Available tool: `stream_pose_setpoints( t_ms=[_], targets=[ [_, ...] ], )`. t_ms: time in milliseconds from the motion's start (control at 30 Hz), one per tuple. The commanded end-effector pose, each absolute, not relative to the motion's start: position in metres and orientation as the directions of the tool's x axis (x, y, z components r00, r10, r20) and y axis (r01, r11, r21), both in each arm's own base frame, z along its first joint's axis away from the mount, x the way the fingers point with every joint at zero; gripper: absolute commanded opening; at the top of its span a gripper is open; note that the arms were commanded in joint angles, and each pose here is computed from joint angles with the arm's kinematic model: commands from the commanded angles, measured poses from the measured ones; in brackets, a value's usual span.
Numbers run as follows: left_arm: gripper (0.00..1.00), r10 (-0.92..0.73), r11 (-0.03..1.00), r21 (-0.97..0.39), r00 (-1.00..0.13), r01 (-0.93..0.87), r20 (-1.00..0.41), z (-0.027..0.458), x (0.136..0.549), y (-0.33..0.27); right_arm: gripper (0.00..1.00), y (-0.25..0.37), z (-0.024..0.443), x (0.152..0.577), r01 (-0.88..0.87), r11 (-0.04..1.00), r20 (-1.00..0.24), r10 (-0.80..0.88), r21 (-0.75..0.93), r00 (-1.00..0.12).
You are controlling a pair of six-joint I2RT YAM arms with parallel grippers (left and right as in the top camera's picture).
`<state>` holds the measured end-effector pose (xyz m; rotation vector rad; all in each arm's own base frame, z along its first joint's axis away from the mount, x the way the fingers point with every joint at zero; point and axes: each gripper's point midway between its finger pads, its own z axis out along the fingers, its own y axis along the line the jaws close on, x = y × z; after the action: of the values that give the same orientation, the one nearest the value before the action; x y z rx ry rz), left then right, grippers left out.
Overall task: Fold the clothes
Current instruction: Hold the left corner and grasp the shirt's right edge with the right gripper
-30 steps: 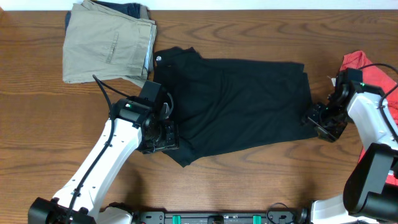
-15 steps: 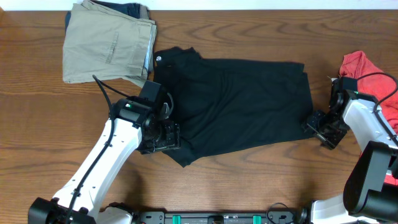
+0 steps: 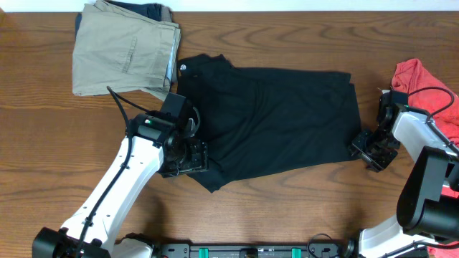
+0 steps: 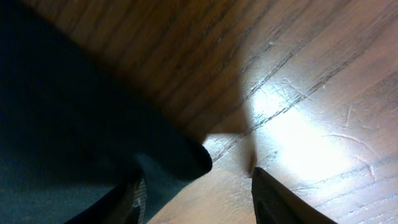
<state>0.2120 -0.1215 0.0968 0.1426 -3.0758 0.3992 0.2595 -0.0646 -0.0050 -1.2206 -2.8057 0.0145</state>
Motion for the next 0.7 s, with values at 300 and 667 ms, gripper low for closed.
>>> stream_pose_setpoints(
  t_ms=[300,667],
  targets=[
    [0.70,-0.089,0.965,-0.244,-0.995,-0.096,0.038,0.099,0.213,-0.119,0.44,-0.070,-0.014,0.269,0.738,0.674,0.036,0.739,-0.033,-0.673],
    [0.70,-0.089,0.965,-0.245,-0.995,-0.095,0.037,0.099,0.213,-0.119,0.46,-0.075,-0.014,0.280,0.736,0.677,-0.013,0.736,-0.015,-0.677]
  ],
)
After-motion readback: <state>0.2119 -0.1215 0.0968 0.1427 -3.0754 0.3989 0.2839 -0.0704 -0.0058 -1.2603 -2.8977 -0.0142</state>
